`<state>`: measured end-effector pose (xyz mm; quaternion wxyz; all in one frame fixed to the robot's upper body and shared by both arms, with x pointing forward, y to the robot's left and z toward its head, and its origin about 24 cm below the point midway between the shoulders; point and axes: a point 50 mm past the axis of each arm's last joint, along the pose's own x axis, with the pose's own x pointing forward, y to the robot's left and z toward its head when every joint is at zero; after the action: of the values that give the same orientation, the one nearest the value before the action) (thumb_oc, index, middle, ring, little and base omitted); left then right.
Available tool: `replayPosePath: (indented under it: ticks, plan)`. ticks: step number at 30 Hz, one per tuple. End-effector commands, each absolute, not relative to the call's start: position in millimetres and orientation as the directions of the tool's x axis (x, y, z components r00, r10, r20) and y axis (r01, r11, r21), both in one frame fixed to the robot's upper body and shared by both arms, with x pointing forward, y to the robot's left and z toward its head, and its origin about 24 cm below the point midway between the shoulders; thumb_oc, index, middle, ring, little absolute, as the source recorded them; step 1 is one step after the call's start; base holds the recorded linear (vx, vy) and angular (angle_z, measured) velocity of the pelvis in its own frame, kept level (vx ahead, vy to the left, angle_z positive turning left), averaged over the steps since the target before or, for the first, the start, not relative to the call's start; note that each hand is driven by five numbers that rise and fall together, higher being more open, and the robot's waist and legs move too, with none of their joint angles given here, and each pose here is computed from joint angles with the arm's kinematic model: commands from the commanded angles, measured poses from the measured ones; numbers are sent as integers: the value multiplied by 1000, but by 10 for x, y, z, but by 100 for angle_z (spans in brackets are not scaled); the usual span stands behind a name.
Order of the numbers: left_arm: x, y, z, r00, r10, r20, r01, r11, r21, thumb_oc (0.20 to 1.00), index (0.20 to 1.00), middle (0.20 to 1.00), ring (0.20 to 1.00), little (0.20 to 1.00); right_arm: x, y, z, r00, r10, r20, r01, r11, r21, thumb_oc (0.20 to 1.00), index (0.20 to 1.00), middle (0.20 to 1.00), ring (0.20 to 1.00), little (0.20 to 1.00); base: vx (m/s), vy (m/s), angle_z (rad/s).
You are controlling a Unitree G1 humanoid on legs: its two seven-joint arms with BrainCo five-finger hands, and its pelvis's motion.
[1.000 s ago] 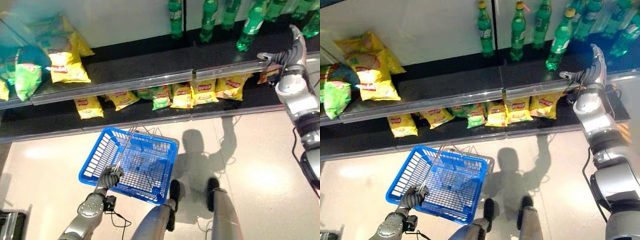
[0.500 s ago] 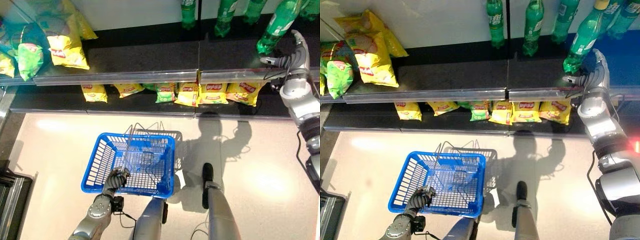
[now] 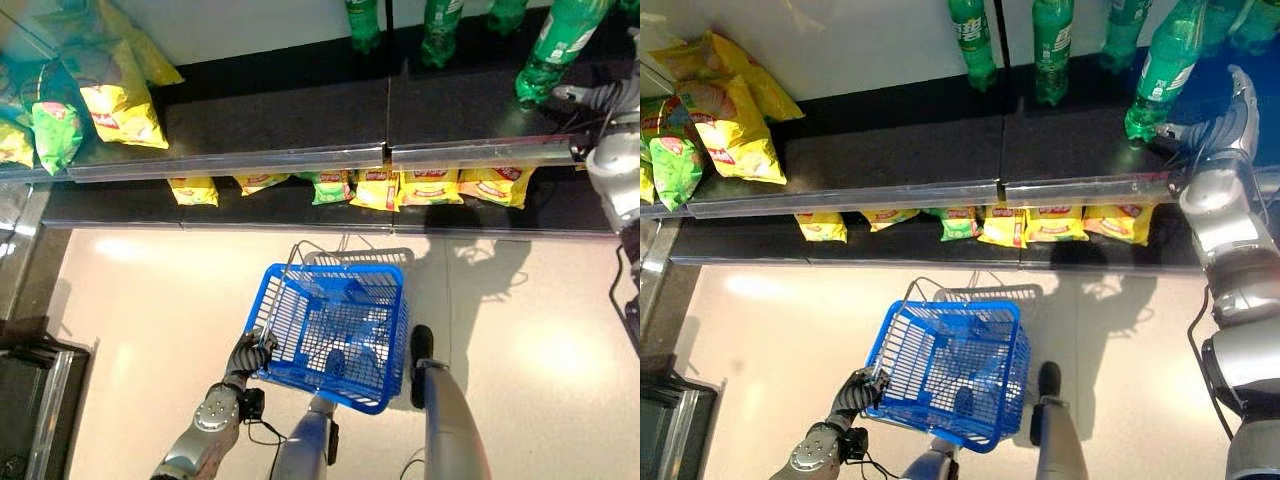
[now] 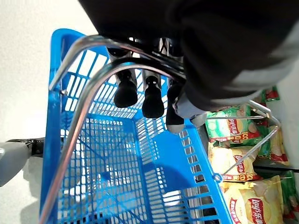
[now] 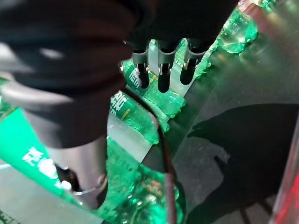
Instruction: Pick up the snacks into the basket
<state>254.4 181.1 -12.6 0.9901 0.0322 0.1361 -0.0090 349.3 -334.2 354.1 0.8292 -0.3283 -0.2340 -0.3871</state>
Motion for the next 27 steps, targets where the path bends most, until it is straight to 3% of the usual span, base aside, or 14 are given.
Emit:
replayPosePath:
  ticks: [1,8,27]
  plan:
    - [2511,1876,45,986,-17,-164,31,996,83,200,200,200,200,200,3343,-3362,3899,525,-436,731,839,408,-359,1000,1000,1000,1000,1000,51,-57,5]
    - [2529,1869,69,988,-26,-151,40,996,86,200,200,200,200,200,3348,-3283,4022,535,-399,745,829,416,-373,1000,1000,1000,1000,1000,31,-45,5]
    - [2520,1973,47,987,20,-161,-5,996,92,200,200,200,200,200,3663,-2785,3949,670,-251,698,717,462,-522,1000,1000,1000,1000,1000,11,-38,7]
